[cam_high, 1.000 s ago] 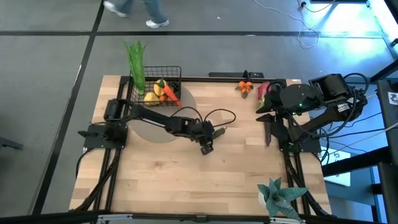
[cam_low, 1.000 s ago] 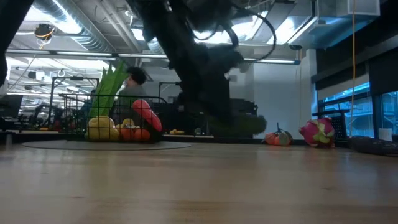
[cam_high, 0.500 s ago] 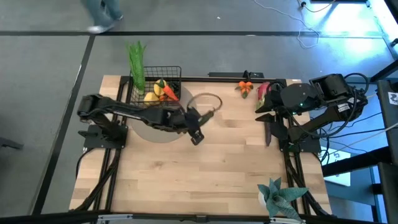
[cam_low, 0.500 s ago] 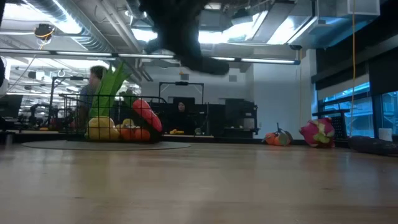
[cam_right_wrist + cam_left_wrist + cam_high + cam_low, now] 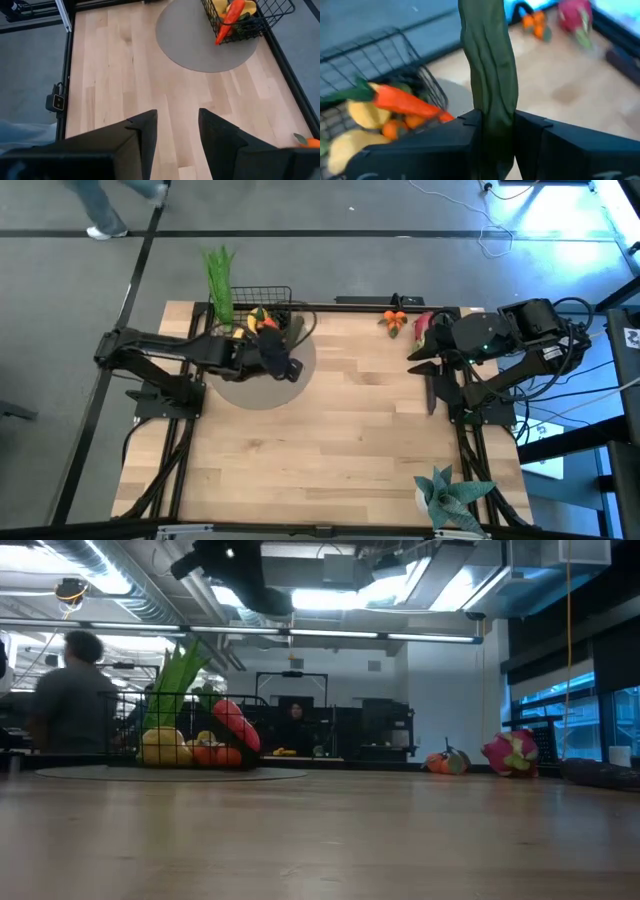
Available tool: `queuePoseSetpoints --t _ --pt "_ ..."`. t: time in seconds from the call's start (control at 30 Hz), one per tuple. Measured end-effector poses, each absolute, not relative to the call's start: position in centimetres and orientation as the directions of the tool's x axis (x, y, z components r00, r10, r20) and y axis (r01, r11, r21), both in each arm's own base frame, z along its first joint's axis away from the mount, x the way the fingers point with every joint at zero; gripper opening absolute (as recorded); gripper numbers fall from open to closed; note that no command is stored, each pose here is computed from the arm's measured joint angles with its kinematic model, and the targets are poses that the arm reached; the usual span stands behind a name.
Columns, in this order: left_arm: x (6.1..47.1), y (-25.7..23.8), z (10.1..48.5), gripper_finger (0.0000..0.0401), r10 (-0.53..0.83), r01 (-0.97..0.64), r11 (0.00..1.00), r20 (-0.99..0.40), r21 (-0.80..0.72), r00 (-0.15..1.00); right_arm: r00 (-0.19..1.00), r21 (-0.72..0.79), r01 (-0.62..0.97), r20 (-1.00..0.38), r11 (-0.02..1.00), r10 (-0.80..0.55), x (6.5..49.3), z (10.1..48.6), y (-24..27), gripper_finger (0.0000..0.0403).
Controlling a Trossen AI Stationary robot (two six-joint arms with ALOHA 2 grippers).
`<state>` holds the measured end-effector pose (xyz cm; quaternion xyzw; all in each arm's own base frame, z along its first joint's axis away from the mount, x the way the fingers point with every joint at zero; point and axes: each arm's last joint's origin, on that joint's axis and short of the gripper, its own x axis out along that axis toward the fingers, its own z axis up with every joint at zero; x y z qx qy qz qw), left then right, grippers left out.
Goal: Build produce basket
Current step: Put the green chili pepper into the wire basket
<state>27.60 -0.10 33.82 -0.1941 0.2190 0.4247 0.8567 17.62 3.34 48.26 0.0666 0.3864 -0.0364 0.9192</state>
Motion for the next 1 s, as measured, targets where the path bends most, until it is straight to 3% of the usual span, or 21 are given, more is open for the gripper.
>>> queuePoseSetpoints --t 0.33,0.57,1.0 --pt "25.0 2.3 33.6 0.0053 0.793 -0.945 0.317 -0.522 -0.085 0.313 0.716 -0.044 0.233 -0.668 0.971 -0.202 17.8 48.5 2.8 0.0132" --pt "24.4 6.0 32.7 0.0053 0.827 -0.987 0.161 -0.545 0.001 0.134 0.714 -0.07 0.255 -0.66 0.965 -0.236 17.8 48.5 2.7 0.0132" --pt "23.3 14.8 29.7 0.0053 0.704 -0.987 0.015 -0.703 0.159 -0.102 0.713 -0.081 0.245 -0.66 0.966 -0.236 17.7 48.5 2.7 0.0132"
